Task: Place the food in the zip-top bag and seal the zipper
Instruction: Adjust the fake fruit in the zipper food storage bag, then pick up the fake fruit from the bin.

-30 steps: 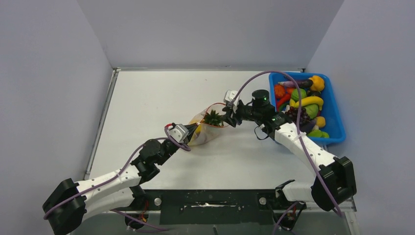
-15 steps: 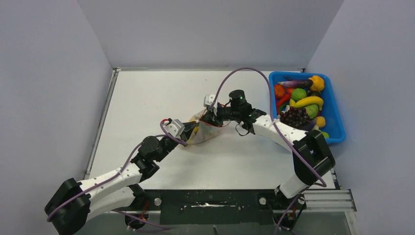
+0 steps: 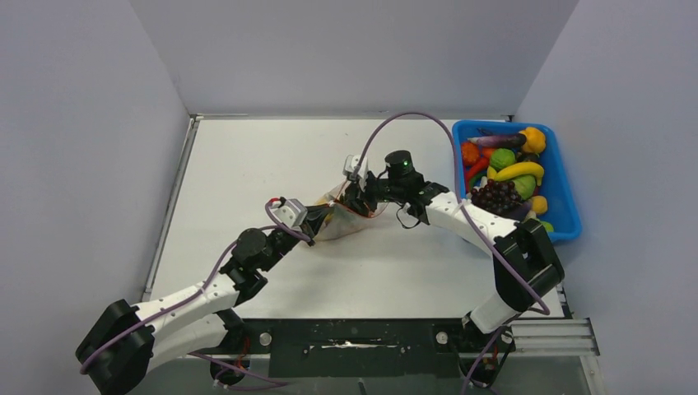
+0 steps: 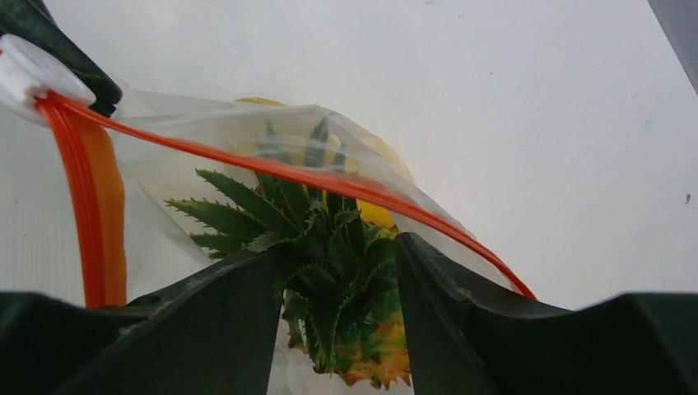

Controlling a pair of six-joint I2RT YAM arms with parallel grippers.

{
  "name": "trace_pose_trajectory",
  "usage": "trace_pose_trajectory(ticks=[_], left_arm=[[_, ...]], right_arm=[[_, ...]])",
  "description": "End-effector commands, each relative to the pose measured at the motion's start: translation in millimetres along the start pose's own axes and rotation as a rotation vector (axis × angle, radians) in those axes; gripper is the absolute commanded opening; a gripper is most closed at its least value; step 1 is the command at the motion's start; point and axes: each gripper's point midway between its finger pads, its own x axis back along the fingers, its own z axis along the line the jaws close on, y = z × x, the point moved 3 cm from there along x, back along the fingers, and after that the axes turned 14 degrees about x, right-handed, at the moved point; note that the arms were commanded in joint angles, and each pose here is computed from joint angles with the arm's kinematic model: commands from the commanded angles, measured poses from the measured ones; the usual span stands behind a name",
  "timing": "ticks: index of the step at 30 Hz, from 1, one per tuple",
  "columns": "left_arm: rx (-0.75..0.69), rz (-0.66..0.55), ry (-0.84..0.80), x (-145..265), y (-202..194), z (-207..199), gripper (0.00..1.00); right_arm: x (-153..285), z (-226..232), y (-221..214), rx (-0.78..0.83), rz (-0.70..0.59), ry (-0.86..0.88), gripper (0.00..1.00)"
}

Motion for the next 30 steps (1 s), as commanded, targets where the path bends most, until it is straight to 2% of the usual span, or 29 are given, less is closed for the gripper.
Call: trace_pose_trajectory(ticks=[1, 7, 16, 21, 23, 30], left_arm=[[0.024, -0.126, -0.031, -1.2, 32.1, -5.7, 0.0], [0.034, -0.137, -0.017, 1.2, 37.4, -2.8, 0.0], [0.098, -0.121, 0.017, 0.6, 39.4, 3.0, 0.0], [0.164, -0.107, 0.077, 3.8, 42.4, 13.1, 0.0], [0.187, -0.1, 0.085, 6.1, 43.0, 15.9, 0.0], [0.221, -0.067, 0.037, 16.2, 44.7, 13.8, 0.0]], right_arm=[[36.8, -26.0, 32.0, -0.03, 0.006, -0.133, 0.54], [86.2, -43.9, 51.2, -0.173, -0.028, -0.306, 0.62], [139.4, -82.6, 77.2, -0.393, -0.012, -0.657, 0.67], [173.6, -107.0, 65.9, -0.556, 0.083, -0.916, 0.66], [182.9, -112.1, 57.1, -0.608, 0.159, -0.928, 0.66], [233.8, -130.3, 14.6, -0.729, 0.232, -1.106, 0.58]])
